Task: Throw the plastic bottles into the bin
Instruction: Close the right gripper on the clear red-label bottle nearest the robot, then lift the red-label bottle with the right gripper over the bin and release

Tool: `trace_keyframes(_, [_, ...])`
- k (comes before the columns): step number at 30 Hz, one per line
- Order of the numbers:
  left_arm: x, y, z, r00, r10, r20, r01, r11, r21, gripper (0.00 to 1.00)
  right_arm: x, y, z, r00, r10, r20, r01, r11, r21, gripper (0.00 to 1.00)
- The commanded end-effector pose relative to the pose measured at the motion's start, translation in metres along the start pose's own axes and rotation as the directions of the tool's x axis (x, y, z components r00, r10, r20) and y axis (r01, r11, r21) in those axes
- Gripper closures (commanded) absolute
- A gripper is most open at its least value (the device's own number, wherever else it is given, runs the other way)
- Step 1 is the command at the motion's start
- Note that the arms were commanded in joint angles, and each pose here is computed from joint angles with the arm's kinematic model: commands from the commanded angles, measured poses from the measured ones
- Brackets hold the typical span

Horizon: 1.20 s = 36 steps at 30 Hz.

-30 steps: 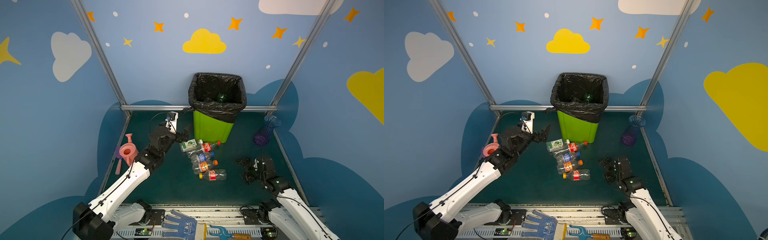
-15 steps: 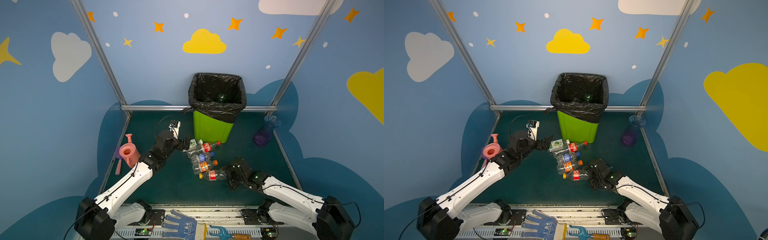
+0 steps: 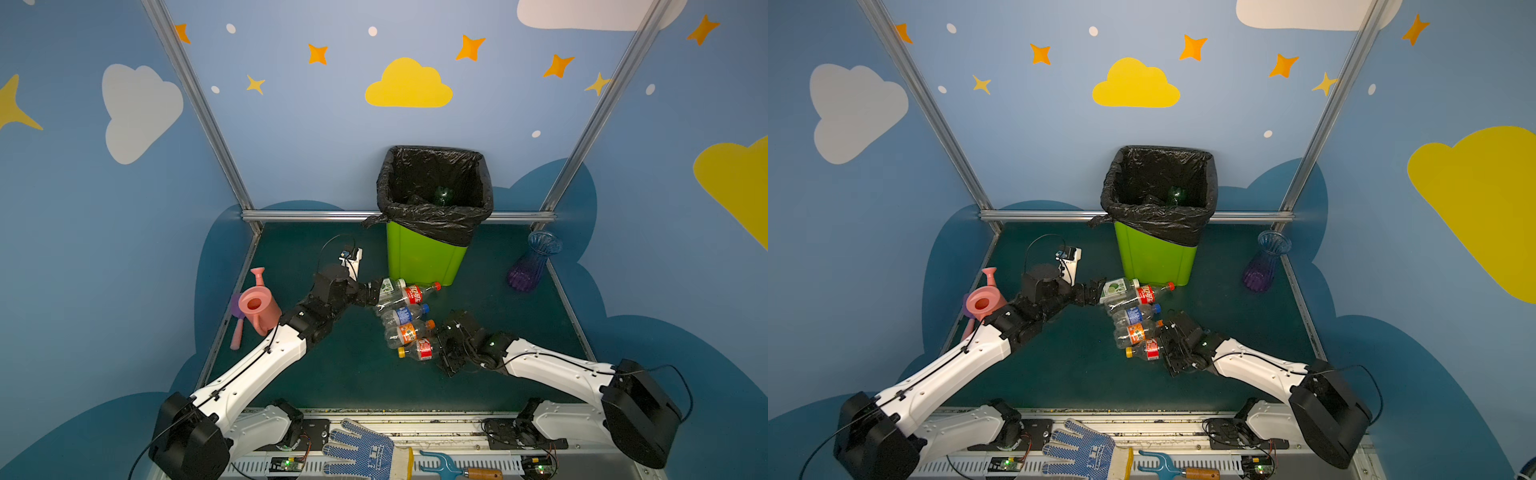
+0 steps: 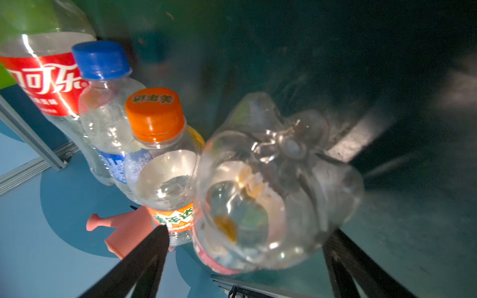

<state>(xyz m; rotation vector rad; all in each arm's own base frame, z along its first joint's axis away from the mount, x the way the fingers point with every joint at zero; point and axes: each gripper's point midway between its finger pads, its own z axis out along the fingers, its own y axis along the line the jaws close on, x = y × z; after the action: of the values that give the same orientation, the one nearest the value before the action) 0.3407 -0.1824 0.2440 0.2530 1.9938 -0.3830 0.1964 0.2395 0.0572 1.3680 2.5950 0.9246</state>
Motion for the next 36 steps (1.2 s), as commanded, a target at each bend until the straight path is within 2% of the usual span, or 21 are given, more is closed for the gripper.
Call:
trace_keyframes(1, [0.004, 0.003, 0.001, 1.000, 0.002, -0.013, -0.003, 1.000, -0.020, 0.00, 0.002, 0.008, 0.001, 1.000, 0.006, 0.002, -0.006, 1.000, -0.004, 0.10])
trace_keyframes(5, [0.006, 0.006, 0.000, 1.000, 0.005, -0.016, -0.005, 0.999, -0.033, 0.00, -0.003, -0.002, 0.009, 1.000, 0.007, 0.026, -0.008, 0.999, 0.039, 0.15])
trace_keyframes(9, [0.007, 0.006, 0.001, 1.000, 0.006, -0.019, -0.007, 0.999, -0.034, 0.00, -0.011, -0.015, 0.018, 0.998, 0.033, 0.046, -0.036, 0.996, 0.080, 0.24])
trace_keyframes(12, [0.007, 0.008, 0.000, 1.000, 0.009, -0.022, -0.010, 0.999, -0.044, 0.00, -0.015, -0.022, 0.019, 0.998, 0.030, 0.062, -0.037, 0.993, 0.110, 0.22])
trace_keyframes(18, [0.010, 0.011, -0.001, 1.000, 0.011, -0.028, -0.013, 0.998, -0.059, 0.00, -0.027, -0.027, 0.015, 0.994, 0.019, 0.106, -0.033, 0.991, 0.132, 0.38])
trace_keyframes(25, [0.011, 0.012, 0.000, 0.999, 0.014, -0.033, -0.016, 0.998, -0.064, 0.00, -0.036, -0.022, 0.009, 0.991, -0.024, 0.128, 0.008, 0.992, 0.123, 0.43])
trace_keyframes(27, [0.012, 0.012, 0.001, 0.999, 0.015, -0.036, -0.017, 0.998, -0.064, 0.00, -0.040, -0.011, 0.004, 0.989, -0.059, 0.138, 0.046, 0.994, 0.099, 0.44])
trace_keyframes(31, [0.015, 0.013, 0.002, 0.999, 0.017, -0.047, -0.021, 0.997, -0.069, 0.00, -0.050, 0.035, -0.022, 0.957, -0.214, 0.197, 0.214, 0.977, 0.025, 0.44])
trace_keyframes(34, [0.019, 0.012, 0.004, 0.998, 0.016, -0.061, -0.020, 0.998, -0.064, 0.00, -0.062, 0.080, -0.057, 0.895, -0.347, 0.281, 0.372, 0.927, -0.041, 0.44])
trace_keyframes(36, [0.023, 0.012, 0.006, 0.997, 0.010, -0.075, -0.014, 0.998, -0.061, 0.00, -0.072, 0.110, -0.092, 0.835, -0.408, 0.370, 0.461, 0.885, -0.066, 0.45])
